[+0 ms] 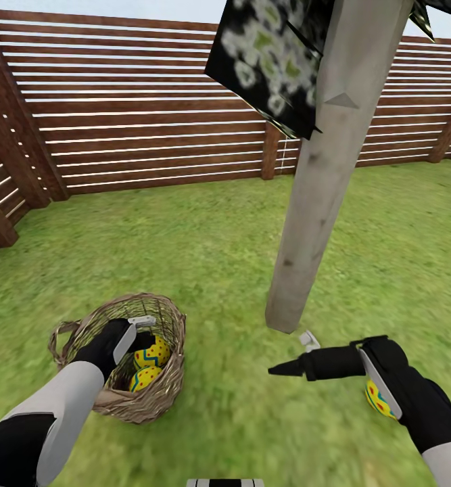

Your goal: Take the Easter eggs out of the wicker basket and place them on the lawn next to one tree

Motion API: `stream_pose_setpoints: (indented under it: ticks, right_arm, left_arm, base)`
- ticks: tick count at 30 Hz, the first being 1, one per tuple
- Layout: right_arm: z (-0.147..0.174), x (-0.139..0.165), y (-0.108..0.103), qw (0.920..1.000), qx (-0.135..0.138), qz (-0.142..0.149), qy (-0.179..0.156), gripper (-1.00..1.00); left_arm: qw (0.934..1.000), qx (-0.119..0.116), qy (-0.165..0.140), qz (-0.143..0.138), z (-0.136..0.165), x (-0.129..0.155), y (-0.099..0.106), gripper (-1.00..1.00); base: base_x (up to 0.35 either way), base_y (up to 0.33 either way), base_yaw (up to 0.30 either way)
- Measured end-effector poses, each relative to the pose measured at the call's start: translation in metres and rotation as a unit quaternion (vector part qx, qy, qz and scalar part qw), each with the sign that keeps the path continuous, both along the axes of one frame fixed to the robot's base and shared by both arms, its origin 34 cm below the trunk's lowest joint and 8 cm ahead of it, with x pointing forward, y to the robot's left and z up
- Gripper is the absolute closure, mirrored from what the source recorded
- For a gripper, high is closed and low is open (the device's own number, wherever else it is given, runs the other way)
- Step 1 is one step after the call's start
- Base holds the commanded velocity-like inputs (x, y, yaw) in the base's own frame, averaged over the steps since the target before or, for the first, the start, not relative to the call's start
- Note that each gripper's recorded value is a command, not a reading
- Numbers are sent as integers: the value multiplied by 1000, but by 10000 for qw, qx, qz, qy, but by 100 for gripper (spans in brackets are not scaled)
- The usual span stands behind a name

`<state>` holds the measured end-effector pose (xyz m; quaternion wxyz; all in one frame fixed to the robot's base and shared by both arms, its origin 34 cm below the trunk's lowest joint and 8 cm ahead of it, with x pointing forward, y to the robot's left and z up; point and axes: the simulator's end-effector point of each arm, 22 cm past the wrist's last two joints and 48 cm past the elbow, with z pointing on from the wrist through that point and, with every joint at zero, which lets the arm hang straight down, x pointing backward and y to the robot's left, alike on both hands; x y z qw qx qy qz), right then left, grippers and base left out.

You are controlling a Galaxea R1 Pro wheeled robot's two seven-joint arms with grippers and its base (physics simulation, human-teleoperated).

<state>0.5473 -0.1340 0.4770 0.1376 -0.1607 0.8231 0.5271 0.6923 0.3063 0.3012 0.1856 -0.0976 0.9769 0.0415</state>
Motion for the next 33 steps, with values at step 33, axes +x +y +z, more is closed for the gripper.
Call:
stream_pose_setpoints:
  ticks: [33]
  right_arm:
    - [24,-56,15,9953,336,909,-58,-100]
  left_arm:
    - [9999,90,-23,63,2,0,16,-100]
  base:
    - [11,0,0]
